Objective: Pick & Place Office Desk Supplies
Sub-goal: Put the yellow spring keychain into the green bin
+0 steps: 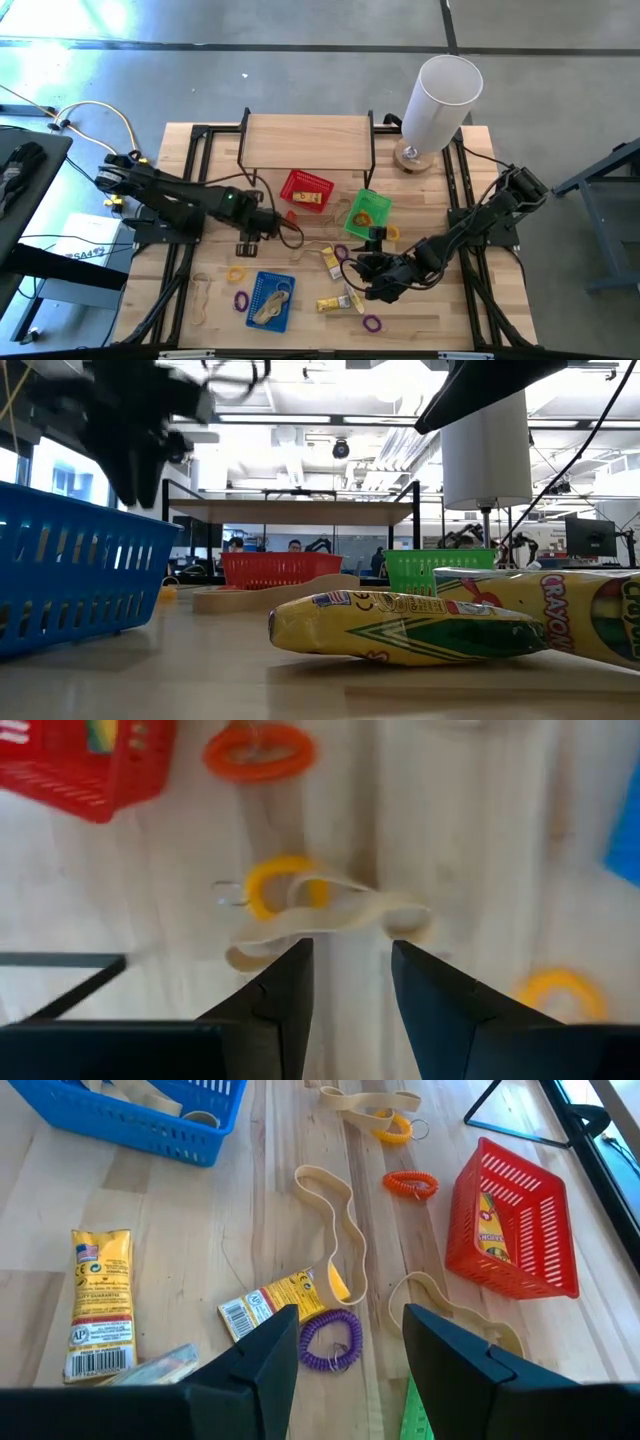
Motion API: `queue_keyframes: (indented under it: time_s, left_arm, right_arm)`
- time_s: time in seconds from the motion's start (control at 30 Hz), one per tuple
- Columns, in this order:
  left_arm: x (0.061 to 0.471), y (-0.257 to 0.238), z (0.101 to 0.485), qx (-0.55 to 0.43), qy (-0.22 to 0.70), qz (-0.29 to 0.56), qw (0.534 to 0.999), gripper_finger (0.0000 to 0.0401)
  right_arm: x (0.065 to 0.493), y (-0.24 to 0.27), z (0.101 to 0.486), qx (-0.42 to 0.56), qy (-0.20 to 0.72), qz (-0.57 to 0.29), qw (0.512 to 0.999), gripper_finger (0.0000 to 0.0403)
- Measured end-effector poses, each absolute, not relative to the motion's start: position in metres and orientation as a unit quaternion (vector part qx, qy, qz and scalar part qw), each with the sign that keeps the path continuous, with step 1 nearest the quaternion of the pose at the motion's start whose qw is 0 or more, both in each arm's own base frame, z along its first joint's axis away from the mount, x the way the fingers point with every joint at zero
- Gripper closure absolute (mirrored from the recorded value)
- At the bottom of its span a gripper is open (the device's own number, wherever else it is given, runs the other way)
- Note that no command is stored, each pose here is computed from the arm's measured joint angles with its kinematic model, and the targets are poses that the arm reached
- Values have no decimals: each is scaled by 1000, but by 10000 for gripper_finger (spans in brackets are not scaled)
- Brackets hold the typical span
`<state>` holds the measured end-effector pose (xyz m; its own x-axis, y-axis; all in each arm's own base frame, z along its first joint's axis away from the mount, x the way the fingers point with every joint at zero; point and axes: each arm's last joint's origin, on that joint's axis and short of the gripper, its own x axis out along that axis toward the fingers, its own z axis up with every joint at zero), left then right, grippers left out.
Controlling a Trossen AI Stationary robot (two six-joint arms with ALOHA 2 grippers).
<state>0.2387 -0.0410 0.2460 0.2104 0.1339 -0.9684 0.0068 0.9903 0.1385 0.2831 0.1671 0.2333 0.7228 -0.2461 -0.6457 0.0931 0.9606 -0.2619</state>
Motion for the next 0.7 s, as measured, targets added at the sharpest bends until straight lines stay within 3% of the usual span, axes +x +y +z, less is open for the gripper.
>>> queue_keyframes:
  time_s: [0.3, 0.7]
  left_arm:
    - [227, -20, 207, 33, 659, 79, 747, 272]
    - [210, -69, 207, -90, 707, -23, 701, 272]
  right_arm:
    - [283, 167, 233, -99, 363, -97, 921, 235]
    - [286, 161, 233, -96, 364, -106, 920, 235]
